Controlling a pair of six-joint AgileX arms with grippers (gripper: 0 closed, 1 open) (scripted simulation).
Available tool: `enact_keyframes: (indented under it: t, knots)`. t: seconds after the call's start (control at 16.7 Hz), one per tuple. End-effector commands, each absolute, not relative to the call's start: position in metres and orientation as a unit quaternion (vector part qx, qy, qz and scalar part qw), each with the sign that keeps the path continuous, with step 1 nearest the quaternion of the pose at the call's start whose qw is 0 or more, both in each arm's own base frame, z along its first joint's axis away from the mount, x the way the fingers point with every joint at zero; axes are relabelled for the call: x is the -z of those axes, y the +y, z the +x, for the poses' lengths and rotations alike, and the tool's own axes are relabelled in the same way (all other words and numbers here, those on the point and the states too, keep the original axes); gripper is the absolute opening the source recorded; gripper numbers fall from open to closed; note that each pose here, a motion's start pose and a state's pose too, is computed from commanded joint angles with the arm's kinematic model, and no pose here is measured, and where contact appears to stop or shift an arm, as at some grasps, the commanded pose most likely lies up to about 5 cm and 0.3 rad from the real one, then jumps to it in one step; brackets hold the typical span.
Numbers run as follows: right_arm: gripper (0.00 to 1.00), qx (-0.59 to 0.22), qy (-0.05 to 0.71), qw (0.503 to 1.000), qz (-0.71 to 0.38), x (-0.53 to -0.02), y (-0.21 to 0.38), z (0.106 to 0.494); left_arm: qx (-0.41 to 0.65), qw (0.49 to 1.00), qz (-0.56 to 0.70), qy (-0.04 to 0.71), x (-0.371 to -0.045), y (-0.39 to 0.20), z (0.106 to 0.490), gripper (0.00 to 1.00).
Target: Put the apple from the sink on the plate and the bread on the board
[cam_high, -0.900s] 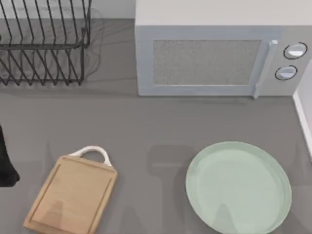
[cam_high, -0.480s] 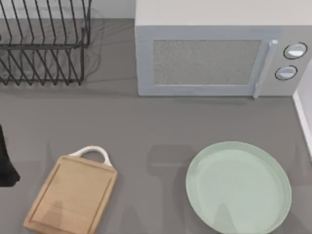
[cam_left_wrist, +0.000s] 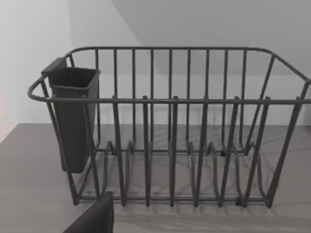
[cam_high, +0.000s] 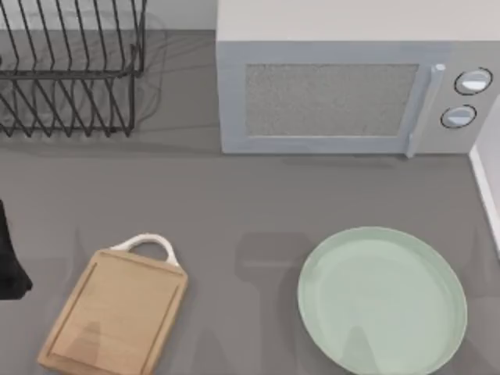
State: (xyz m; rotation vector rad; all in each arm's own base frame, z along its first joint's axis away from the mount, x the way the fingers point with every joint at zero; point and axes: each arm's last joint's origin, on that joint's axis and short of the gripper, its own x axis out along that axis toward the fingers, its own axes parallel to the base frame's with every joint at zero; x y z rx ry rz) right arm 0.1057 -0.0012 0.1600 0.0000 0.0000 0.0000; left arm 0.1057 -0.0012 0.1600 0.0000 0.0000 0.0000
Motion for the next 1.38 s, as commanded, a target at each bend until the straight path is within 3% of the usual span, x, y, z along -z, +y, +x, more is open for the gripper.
enact_keyframes:
  t: [0.54,0.78,1.08,1.38]
  knots:
    - [1.00,0.000,0.000,1.000,0.000,-0.160,-0.001,0.106,0.000,1.000,0.000,0.000,-0.160,-0.001,0.106,1.00]
    - [1.00,0.007,0.035,0.999,-0.007,-0.179,-0.003,0.107,0.000,1.000,0.000,0.000,-0.160,-0.001,0.106,1.00]
    - [1.00,0.025,0.161,0.986,-0.024,-0.232,-0.008,0.131,0.000,1.000,0.000,0.000,-0.160,-0.001,0.106,1.00]
    - [1.00,0.037,0.346,0.937,-0.033,-0.272,-0.024,0.207,0.000,1.000,0.000,0.000,-0.160,-0.001,0.106,1.00]
